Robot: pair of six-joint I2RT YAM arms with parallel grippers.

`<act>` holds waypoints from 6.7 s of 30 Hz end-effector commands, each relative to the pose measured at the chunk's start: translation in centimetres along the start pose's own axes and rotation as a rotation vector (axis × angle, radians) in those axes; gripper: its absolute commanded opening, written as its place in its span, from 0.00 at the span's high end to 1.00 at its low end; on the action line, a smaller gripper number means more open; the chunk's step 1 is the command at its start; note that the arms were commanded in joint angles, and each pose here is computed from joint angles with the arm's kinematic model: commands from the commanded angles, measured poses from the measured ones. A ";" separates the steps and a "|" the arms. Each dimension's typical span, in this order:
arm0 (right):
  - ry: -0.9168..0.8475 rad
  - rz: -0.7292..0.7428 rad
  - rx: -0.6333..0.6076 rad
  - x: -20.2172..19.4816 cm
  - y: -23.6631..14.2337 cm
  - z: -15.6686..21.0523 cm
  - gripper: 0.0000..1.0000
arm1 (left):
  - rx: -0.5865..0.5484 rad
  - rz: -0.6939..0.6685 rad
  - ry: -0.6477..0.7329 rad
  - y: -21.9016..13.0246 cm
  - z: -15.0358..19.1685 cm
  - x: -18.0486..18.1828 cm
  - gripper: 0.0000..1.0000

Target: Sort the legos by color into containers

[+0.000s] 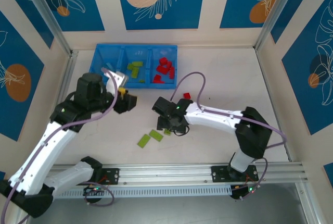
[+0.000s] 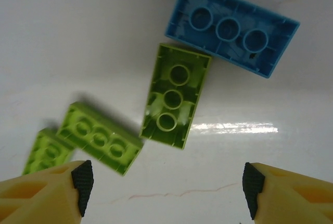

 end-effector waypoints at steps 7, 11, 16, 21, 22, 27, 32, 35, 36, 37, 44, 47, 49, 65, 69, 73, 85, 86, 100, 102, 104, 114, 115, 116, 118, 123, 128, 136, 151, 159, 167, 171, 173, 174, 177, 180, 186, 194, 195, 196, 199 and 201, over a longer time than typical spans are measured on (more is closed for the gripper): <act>0.080 0.118 0.064 0.3 4.7 -0.3 0.31 | 0.022 0.168 0.171 0.7 4.4 -2.1 0.00; 0.083 0.121 0.065 0.3 5.3 -0.2 0.51 | 0.043 0.162 0.182 1.0 5.4 -1.9 0.00; 0.014 0.086 -0.061 1.1 1.7 -0.6 0.78 | 0.027 0.118 0.198 0.7 5.4 -1.4 0.00; -0.220 -0.062 -0.278 5.0 -5.2 -1.9 0.77 | -0.064 0.085 0.225 -0.8 4.7 -1.6 0.00; -0.283 -0.111 -0.327 6.2 -6.4 -2.5 0.77 | -0.097 0.082 0.235 -1.3 4.5 -1.7 0.00; -0.471 -0.293 -0.465 11.8 -10.2 -7.2 0.77 | -0.192 -0.008 0.254 -3.0 4.2 -1.1 0.00; -0.538 -0.215 -0.540 15.8 -8.3 -15.2 0.79 | -0.181 -0.150 0.247 -3.4 4.5 0.8 0.00; -0.533 -0.196 -0.541 17.7 -6.1 -19.6 0.79 | -0.166 -0.191 0.246 -3.4 4.8 1.5 0.00; -0.536 -0.189 -0.537 18.3 -4.8 -21.0 0.78 | -0.162 -0.203 0.245 -3.4 4.9 1.6 0.00; -0.539 -0.188 -0.543 18.8 -4.1 -22.0 0.77 | -0.159 -0.211 0.245 -3.3 4.9 1.8 0.00; -0.637 -0.302 -0.595 22.5 -3.5 -25.2 0.57 | -0.148 -0.218 0.249 -3.1 5.1 1.9 0.00; -0.678 -0.343 -0.630 23.4 -5.8 -24.5 0.47 | -0.145 -0.219 0.248 -3.0 5.1 2.0 0.00; -0.687 -0.353 -0.651 23.6 -7.7 -24.0 0.46 | -0.140 -0.217 0.248 -2.8 5.1 2.0 0.00; -0.604 -0.552 -0.449 9.4 -21.8 -10.0 0.43 | 0.213 -0.132 -0.106 0.4 7.6 1.9 0.00; -0.519 -0.625 -0.437 3.5 -21.8 -6.0 0.31 | 0.369 -0.068 -0.191 3.1 10.9 0.5 0.02; -0.393 -0.600 -0.433 -1.7 -20.2 -4.0 0.20 | 0.490 -0.056 -0.199 5.4 14.0 -0.9 0.01; -0.334 -0.588 -0.390 -3.3 -18.6 -3.6 0.11 | 0.753 -0.129 -0.110 13.0 21.2 -2.3 0.07; -0.333 -0.583 -0.386 -3.2 -18.5 -3.7 0.10 | 0.774 -0.131 -0.098 13.4 21.8 -2.4 0.11; -0.293 -0.551 -0.364 -3.5 -17.6 -3.8 0.11 | 0.921 -0.252 -0.012 14.4 26.1 -1.4 0.61; -0.288 -0.553 -0.364 -3.5 -17.7 -3.8 0.11 | 0.930 -0.279 0.010 14.3 26.3 -1.0 0.69; -0.284 -0.561 -0.364 -3.5 -17.9 -3.8 0.10 | 0.907 -0.280 0.014 14.1 25.8 -1.1 0.74; -0.315 -0.676 -0.371 -1.5 -19.6 -3.3 0.10 | 0.400 -0.263 -0.066 12.3 8.9 1.4 0.79; -0.310 -0.678 -0.372 -1.4 -19.6 -3.4 0.10 | 0.356 -0.290 -0.079 12.4 7.1 2.7 0.78; -0.310 -0.678 -0.371 -1.3 -19.6 -3.4 0.10 | 0.310 -0.316 -0.102 12.7 5.2 4.2 0.78; -0.309 -0.681 -0.372 -1.2 -19.6 -3.4 0.10 | 0.246 -0.374 -0.147 13.6 2.6 7.5 0.78; -0.305 -0.679 -0.381 -1.3 -19.9 -3.3 0.10 | 0.192 -0.473 -0.213 17.3 -2.1 14.9 0.78; -0.301 -0.683 -0.368 -1.6 -19.8 -2.4 0.10 | 0.197 -0.500 -0.264 20.8 -4.9 20.1 0.66; -0.216 -0.555 -0.367 -3.8 -17.7 -2.3 0.10 | 0.185 -0.448 -0.277 20.5 -7.6 20.8 0.48; -0.092 -0.159 -0.375 -7.5 -8.1 -10.8 0.09 | -0.006 -0.047 -0.016 2.3 -5.2 0.7 0.46; -0.190 -0.059 -0.254 -6.2 -0.7 -18.0 0.11 | 0.053 0.159 0.235 0.1 3.2 -3.7 0.38; -0.249 0.054 -0.164 -4.8 5.1 -21.4 0.34 | 0.097 0.120 0.268 1.2 5.1 -2.8 0.07; -0.235 0.090 -0.134 -5.4 6.5 -21.1 0.46 | 0.113 0.109 0.275 1.4 5.7 -2.5 0.00; -0.227 0.097 -0.127 -5.8 6.8 -20.6 0.51 | 0.119 0.100 0.279 1.6 5.8 -2.4 0.00; -0.225 0.100 -0.123 -6.0 6.9 -20.3 0.53 | 0.123 0.095 0.279 1.7 5.9 -2.3 0.00; -0.226 0.099 -0.106 -6.5 7.2 -19.5 0.60 | 0.121 0.091 0.281 1.8 5.8 -2.2 0.00; -0.220 0.099 -0.094 -6.9 7.0 -18.7 0.63 | 0.119 0.089 0.283 1.8 5.8 -2.2 0.00; -0.211 0.065 -0.085 -7.1 6.0 -16.7 0.60 | 0.121 0.072 0.282 1.7 6.0 -1.9 0.00; -0.225 0.053 -0.045 -7.5 5.9 -13.9 0.34 | 0.134 0.062 0.277 1.9 6.1 -1.7 0.00; -0.218 0.066 -0.040 -7.9 6.1 -13.7 0.37 | 0.135 0.059 0.277 1.9 6.1 -1.7 0.00; -0.214 0.073 -0.040 -8.1 6.4 -13.6 0.42 | 0.135 0.056 0.277 1.9 6.2 -1.6 0.00; -0.207 0.091 -0.036 -8.6 7.0 -13.3 0.54 | 0.131 0.058 0.276 1.9 6.1 -1.7 0.00; -0.212 0.088 -0.038 -8.5 7.2 -13.4 0.58 | 0.135 0.060 0.274 2.0 6.1 -1.7 0.00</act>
Point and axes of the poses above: each hand's point on the last joint's axis, 136 mm out from that joint toward the fingers, its own y axis out along the fingers, its own x axis along the line the jaws close on, z = x × y, the point moved 3 cm from there along -y, back along the fingers, and after that the axes turned 3 degrees about y, right-handed, at the moved point
